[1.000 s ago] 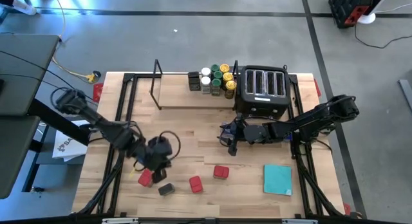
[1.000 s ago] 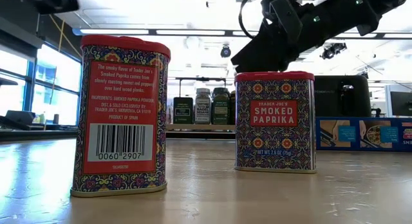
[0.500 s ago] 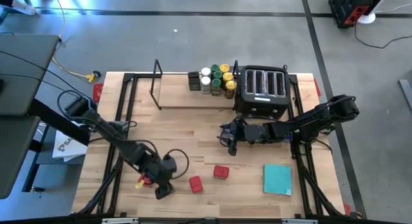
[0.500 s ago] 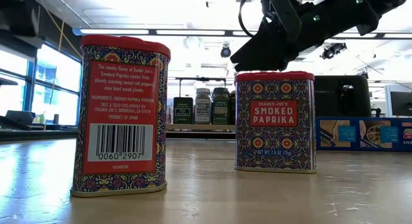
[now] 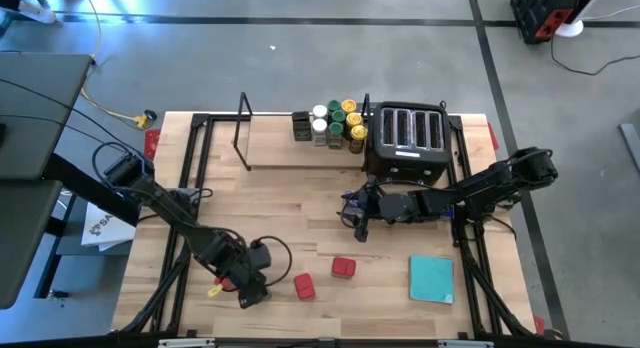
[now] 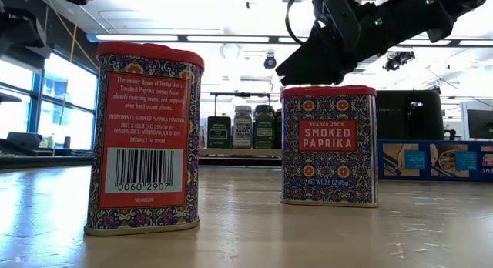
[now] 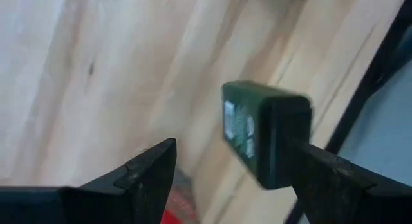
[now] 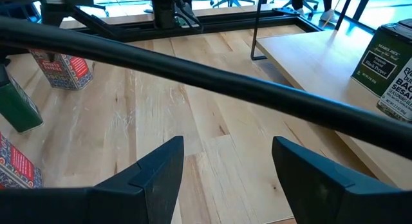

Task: Shelf spices
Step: Put the black seasoning can on the shelf aligned with the other black seasoning can

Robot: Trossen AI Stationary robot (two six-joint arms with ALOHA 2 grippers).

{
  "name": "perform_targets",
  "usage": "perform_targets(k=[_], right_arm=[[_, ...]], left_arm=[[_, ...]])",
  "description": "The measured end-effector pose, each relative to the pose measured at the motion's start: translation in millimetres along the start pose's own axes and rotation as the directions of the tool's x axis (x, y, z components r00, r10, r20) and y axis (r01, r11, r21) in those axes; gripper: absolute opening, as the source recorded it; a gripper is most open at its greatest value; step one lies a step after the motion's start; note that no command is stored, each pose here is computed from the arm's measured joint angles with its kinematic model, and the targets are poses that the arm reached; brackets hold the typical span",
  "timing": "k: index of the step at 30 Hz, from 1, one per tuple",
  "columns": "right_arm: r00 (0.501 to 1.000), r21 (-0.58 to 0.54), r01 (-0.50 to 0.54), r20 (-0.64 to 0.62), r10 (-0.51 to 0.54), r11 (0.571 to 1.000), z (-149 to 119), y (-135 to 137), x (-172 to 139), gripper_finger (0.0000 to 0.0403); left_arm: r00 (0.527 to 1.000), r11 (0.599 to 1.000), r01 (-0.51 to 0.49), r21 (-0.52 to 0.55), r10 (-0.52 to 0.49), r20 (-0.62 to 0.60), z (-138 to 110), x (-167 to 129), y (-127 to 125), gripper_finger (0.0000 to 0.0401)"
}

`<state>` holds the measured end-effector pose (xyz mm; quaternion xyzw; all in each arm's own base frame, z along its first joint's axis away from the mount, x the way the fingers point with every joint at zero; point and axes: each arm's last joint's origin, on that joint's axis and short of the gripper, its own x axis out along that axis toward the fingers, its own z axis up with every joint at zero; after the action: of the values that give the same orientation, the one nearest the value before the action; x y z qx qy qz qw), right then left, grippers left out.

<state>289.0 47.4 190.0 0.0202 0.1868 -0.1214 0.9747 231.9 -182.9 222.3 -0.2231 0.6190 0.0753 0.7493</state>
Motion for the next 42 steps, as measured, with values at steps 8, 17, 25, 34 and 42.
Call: perform_targets(k=[8,17,25,34,42], right_arm=[[1.0,0.001,0.0,0.0,0.0,1.0,0,0,0,0.0231],[1.0,0.004,0.0,0.0,0.0,1.0,0,0,0,0.0231],[1.0,0.002,-0.006,-0.005,0.006,1.0,-1,0,0,0.0231],[0.997,-0.013,-0.064,-0.048,0.064,0.998,-4,4,-1,0.0231],[0.995,-0.022,-0.069,-0.071,0.068,0.997,-7,6,-2,0.0231]], left_arm=[[1.0,0.98,0.005,0.2,0.0,-0.028,-6,0,-2,0.0277],[0.999,0.971,0.026,0.236,-0.031,0.018,-23,0,-14,0.0277],[0.994,0.989,-0.008,0.145,-0.007,0.105,-27,8,-21,0.0277],[0.998,1.0,0.006,0.028,-0.007,0.055,-26,39,-30,0.0277],[0.992,0.993,-0.113,0.04,0.11,0.059,-21,37,-17,0.0273]])
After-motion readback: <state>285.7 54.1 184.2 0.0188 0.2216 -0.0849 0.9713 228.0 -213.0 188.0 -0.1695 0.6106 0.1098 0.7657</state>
